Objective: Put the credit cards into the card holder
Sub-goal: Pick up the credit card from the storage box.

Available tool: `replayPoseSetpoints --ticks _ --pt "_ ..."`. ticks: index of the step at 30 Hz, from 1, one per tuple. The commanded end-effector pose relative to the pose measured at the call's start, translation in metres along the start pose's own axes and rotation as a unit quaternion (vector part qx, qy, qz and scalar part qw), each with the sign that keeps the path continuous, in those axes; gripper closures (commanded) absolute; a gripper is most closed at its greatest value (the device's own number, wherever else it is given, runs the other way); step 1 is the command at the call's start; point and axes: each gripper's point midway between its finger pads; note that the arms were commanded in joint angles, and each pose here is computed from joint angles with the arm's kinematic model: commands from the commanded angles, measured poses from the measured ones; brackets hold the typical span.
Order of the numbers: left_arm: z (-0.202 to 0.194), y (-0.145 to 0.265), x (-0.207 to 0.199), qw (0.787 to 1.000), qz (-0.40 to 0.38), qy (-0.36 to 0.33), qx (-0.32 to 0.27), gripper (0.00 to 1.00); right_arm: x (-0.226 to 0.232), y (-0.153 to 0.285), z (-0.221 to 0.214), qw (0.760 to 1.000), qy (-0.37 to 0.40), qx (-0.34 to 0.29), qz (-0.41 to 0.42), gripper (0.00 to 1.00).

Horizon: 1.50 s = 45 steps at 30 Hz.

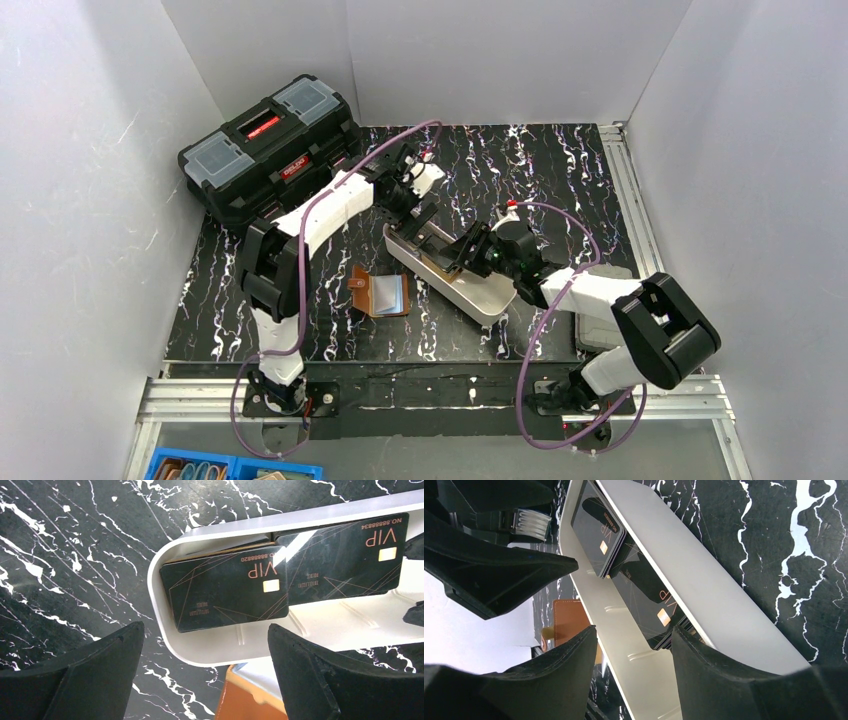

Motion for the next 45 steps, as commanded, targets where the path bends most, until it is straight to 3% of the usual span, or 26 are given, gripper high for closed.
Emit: replayPoseSetpoints --ticks 1,9,19,26,45 --pt "0.008 0.037 0.009 0.999 0.018 0.002 -0.033 0.06 0.038 0.004 0.025 0.998 0.029 -0.033 0.053 0.37" --pt "0.006 0.044 0.012 0.999 0.021 0.007 -0.036 0.07 0.051 0.015 0.025 0.996 0.048 -0.038 0.068 0.37" --pt "0.006 0.051 0.012 0.999 0.021 0.011 -0.043 0.07 0.003 0.004 0.015 0.999 0.023 -0.033 -0.027 0.36" --pt "0.004 0.053 0.014 0.999 0.026 0.009 -0.041 0.07 -0.002 -0.009 0.016 0.998 0.029 -0.031 -0.051 0.35" --pt "-0.004 0.053 0.017 0.999 0.032 0.005 -0.037 0.07 0.057 0.005 0.024 0.995 0.070 -0.054 0.047 0.36"
Point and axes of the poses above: each gripper's point midway between its finger pads, its own y axis back along the fingers, its own x axis along the line the jaws close on, z = x × y
